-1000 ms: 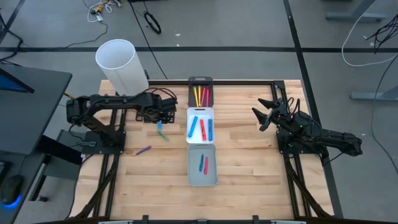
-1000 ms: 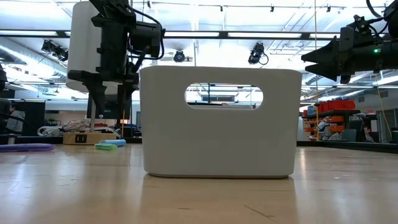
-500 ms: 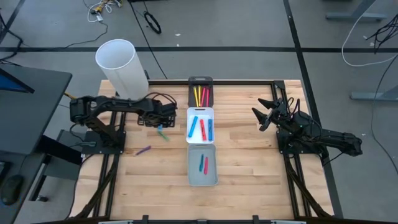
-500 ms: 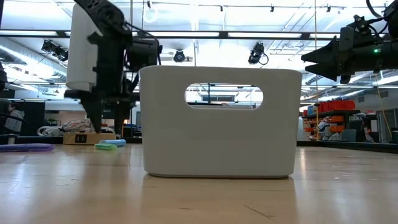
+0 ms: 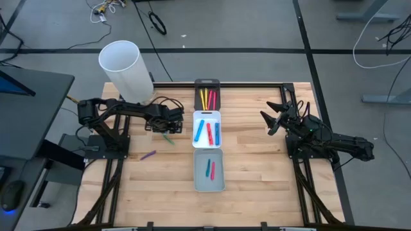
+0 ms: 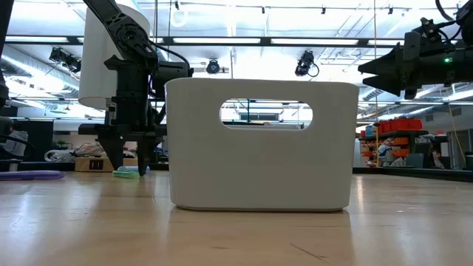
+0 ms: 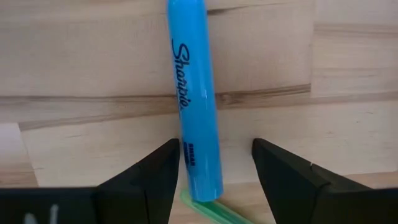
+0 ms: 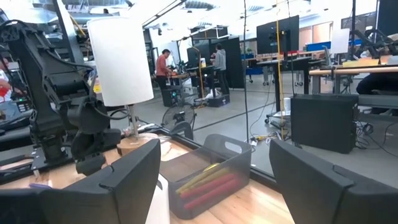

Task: Pick & Place Markers
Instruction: Put the blue highlighter pen into the white bin

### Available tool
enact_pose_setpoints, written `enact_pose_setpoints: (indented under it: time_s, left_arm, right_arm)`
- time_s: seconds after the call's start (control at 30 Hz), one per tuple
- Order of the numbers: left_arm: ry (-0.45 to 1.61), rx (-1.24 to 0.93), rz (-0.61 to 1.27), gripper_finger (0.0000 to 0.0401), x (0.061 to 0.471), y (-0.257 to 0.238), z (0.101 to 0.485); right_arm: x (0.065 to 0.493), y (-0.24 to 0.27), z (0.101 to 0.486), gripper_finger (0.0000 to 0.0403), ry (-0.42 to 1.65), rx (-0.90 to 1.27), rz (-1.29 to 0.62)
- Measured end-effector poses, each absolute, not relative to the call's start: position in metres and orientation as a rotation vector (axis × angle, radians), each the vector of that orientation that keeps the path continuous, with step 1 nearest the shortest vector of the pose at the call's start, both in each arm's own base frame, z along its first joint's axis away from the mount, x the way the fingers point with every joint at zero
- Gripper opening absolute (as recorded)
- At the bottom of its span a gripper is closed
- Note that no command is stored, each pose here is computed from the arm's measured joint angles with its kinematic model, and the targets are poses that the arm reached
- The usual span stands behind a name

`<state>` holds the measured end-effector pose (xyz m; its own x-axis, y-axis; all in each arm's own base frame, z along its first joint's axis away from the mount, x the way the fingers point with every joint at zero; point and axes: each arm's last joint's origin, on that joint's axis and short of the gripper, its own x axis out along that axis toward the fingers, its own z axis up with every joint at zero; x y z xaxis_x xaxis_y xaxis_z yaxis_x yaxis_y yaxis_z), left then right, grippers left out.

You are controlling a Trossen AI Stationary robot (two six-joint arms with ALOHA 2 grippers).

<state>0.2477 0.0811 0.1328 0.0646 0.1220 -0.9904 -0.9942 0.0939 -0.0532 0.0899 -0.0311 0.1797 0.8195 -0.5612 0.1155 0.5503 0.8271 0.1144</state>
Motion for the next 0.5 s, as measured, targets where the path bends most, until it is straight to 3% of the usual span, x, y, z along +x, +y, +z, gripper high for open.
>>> enact_pose_setpoints:
  time_s: [0.2, 0.5]
  left_arm:
    - [1.124, -1.089, 1.134, 0.0197, 0.2473, 0.0810, 0.1337]
    - [1.134, -1.102, 1.117, 0.0094, 0.2476, 0.0805, 0.1338]
  right_arm:
    - [0.0899, -0.0311, 0.1797, 0.0302, -0.147, 0.077, -0.592]
    - [0.0899, -0.0311, 0.1797, 0.0302, -0.147, 0.077, -0.592]
